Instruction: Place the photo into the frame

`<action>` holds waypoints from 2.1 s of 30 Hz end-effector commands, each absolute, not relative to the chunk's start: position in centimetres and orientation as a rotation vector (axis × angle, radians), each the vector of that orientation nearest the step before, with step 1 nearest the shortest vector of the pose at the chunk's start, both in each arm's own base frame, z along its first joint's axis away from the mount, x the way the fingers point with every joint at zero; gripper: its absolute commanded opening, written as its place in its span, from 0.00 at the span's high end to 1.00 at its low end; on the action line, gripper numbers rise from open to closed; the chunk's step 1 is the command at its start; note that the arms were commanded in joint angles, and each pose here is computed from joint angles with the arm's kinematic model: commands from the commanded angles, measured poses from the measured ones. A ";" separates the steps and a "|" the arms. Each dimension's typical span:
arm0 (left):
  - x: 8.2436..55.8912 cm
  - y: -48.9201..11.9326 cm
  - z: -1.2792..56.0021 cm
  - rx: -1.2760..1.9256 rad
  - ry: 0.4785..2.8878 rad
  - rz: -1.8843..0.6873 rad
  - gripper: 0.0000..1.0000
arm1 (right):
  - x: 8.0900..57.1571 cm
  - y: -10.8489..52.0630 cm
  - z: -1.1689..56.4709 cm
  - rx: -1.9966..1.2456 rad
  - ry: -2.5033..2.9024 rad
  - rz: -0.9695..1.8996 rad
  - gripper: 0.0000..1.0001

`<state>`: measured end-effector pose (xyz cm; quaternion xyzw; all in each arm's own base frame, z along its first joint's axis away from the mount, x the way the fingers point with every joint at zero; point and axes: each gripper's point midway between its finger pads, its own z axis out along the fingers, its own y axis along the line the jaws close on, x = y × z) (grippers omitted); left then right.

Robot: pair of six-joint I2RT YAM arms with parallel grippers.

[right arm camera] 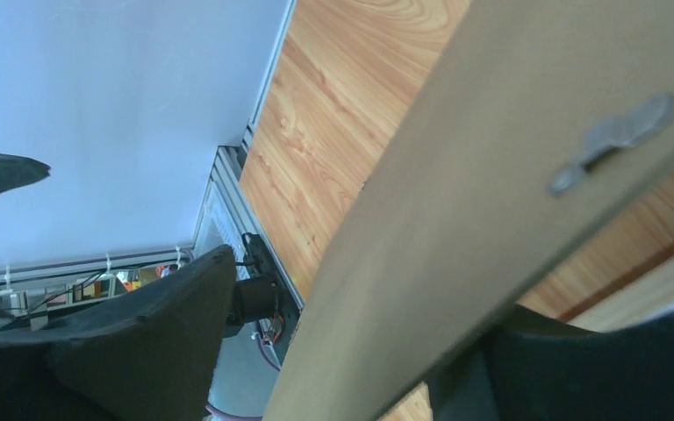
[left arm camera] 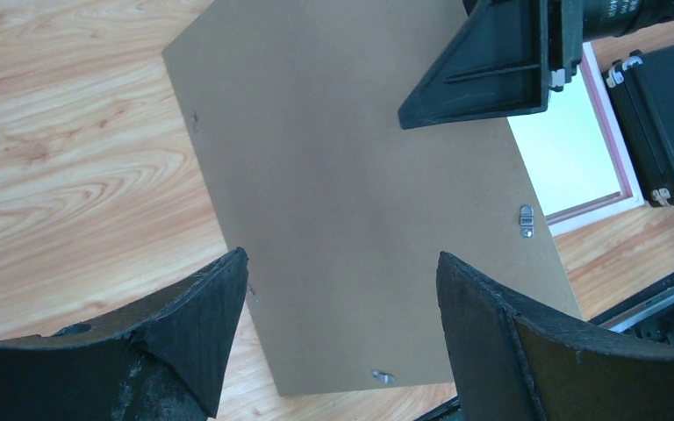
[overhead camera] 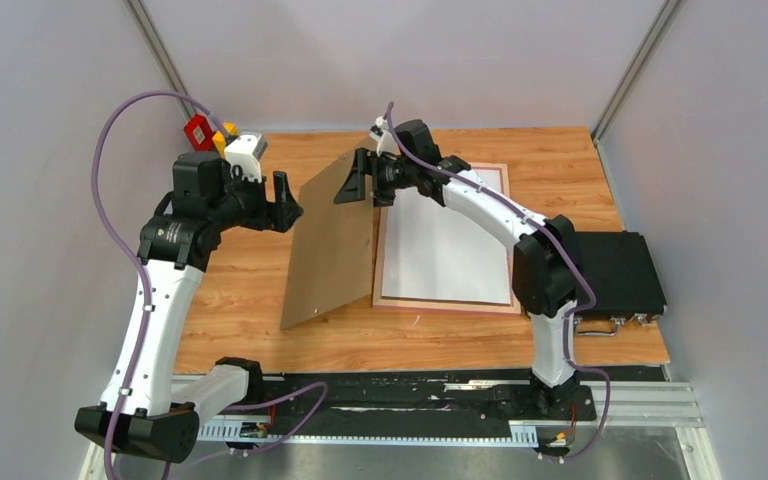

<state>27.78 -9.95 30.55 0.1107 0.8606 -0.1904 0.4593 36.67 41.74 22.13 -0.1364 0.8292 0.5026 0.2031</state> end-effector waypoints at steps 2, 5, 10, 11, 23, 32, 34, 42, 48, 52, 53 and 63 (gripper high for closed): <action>27.8 -9.5 32.5 0.290 2.047 -0.422 0.13 | 36.9 40.2 25.3 -0.411 2.180 1.392 0.40; 27.9 -9.2 32.5 0.287 2.046 -0.404 0.13 | 37.5 39.7 23.8 -0.398 2.196 1.395 0.58; 28.1 -8.7 32.2 0.286 2.050 -0.361 0.13 | 38.8 39.2 21.6 -0.380 2.227 1.384 1.00; 28.1 -8.6 32.2 0.287 2.051 -0.355 0.13 | 39.1 39.1 21.3 -0.373 2.232 1.383 1.00; 29.3 -8.2 29.8 0.344 2.074 -0.301 0.10 | 38.7 36.5 22.6 -0.343 2.165 1.465 1.00; 30.5 -9.0 27.9 0.387 2.081 -0.372 0.09 | 36.9 32.6 27.8 -0.363 1.955 1.518 1.00; 30.9 -9.2 27.6 0.386 2.083 -0.387 0.09 | 36.7 31.4 28.4 -0.339 1.928 1.521 1.00; 32.6 -10.1 27.0 0.405 2.066 -0.433 0.09 | 37.3 26.2 30.4 -0.188 1.854 1.516 1.00; 33.4 -11.1 26.6 0.413 2.056 -0.503 0.09 | 37.6 22.6 33.2 -0.144 1.786 1.476 1.00; 34.3 -11.6 26.3 0.398 2.063 -0.534 0.09 | 37.7 18.8 35.2 -0.100 1.738 1.424 1.00; 34.5 -11.6 26.2 0.393 2.066 -0.537 0.09 | 37.6 17.8 35.6 -0.095 1.726 1.412 1.00; 38.7 -14.4 22.7 0.383 2.168 -0.475 0.02 | 34.7 7.8 38.0 -0.018 1.670 1.351 1.00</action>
